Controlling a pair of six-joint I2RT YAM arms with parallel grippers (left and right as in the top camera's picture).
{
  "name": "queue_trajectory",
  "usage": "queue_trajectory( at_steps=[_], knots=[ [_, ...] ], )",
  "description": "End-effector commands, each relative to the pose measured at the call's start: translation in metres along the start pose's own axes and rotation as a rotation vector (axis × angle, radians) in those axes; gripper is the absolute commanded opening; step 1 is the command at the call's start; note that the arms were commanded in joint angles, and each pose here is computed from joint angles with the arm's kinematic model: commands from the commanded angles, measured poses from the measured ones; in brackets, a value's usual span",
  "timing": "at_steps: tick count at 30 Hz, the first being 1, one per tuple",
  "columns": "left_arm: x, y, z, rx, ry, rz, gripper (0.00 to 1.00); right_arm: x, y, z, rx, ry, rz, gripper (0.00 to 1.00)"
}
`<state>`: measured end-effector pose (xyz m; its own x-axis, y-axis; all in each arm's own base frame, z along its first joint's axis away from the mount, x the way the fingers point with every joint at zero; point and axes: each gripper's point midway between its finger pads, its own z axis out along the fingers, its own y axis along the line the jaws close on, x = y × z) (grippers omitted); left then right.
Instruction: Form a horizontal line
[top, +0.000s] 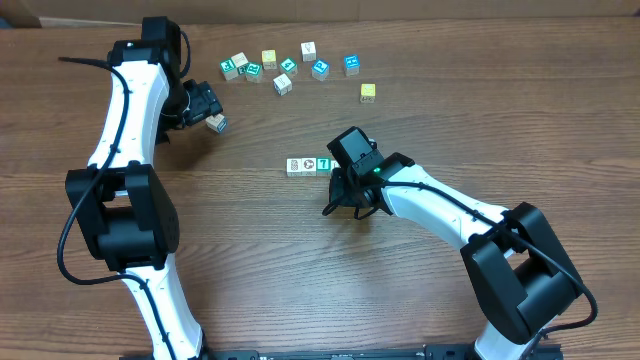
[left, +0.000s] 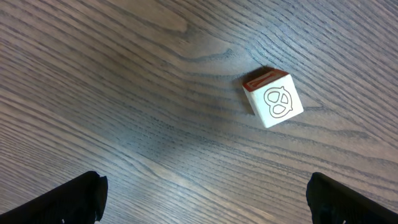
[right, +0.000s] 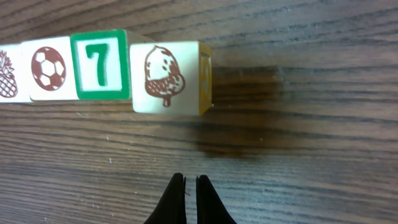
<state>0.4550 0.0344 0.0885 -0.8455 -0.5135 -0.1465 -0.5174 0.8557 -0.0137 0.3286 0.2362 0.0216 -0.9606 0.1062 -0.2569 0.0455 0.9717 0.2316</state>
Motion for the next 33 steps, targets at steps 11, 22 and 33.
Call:
queue_trajectory(
  at_steps=[11, 22, 33],
  knots=[
    [-0.002, -0.005, 0.000, 0.000, -0.008, 0.017, 1.00, 0.006, -0.004, 0.008, 0.010, 0.003, 0.008, 0.04],
    [-0.002, -0.005, 0.000, 0.000, -0.008, 0.017, 1.00, 0.005, -0.003, 0.011, 0.005, -0.002, 0.023, 0.04],
    [-0.002, -0.005, 0.000, 0.000, -0.008, 0.017, 1.00, -0.001, 0.003, 0.029, -0.025, -0.017, 0.028, 0.04]
  ],
)
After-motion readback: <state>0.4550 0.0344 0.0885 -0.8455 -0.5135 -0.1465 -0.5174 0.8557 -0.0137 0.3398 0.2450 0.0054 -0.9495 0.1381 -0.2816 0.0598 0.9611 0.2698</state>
